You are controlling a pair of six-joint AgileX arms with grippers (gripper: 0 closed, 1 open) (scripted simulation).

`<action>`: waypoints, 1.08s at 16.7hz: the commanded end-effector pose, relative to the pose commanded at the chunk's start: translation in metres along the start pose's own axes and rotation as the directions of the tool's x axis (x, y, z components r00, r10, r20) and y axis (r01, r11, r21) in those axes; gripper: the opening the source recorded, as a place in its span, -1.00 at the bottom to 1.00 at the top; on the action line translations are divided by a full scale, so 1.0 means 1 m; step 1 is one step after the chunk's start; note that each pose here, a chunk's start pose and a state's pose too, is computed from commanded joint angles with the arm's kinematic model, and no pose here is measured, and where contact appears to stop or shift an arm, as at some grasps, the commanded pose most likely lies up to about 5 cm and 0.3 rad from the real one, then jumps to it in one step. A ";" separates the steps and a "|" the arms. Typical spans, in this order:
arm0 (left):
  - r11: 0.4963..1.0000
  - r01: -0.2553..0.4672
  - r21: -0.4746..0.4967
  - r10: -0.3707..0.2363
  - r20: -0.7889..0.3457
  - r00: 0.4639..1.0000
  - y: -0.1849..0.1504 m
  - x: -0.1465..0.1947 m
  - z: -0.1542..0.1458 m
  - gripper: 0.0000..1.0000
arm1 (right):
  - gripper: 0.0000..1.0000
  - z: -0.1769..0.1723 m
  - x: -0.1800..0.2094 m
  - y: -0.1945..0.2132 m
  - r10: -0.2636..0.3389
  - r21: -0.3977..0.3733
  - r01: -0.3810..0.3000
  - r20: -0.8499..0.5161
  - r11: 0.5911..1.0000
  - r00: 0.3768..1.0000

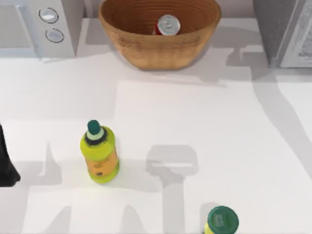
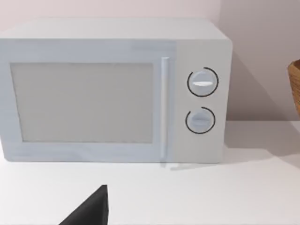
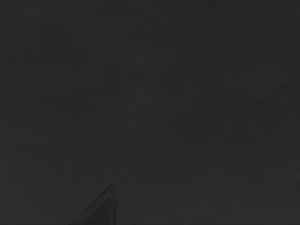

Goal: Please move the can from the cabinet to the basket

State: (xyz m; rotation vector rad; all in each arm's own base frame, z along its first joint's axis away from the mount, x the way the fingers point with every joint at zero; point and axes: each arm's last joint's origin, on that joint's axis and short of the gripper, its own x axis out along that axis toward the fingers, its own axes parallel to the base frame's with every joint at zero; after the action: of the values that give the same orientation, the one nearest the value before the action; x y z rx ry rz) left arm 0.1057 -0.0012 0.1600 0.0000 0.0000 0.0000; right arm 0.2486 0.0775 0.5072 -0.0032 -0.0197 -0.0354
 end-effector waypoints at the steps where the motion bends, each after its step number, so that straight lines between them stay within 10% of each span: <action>1: 1.000 0.000 0.000 0.000 0.000 1.000 0.000 0.000 0.000 1.00 | 1.00 -0.006 -0.007 -0.005 0.001 -0.001 -0.001 -0.003 1.000 1.000; 18: 1.000 0.000 0.000 0.000 0.000 1.000 0.000 0.000 0.000 1.00 | 1.00 -0.304 -0.144 -0.080 0.031 0.001 -0.031 -0.046 1.000 0.998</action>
State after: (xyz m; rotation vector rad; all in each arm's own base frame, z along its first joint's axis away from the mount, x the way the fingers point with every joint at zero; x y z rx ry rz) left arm 0.1057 -0.0012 0.1600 0.0000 0.0000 0.0000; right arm 0.1074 0.0018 0.2005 -0.0025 0.0268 -0.0049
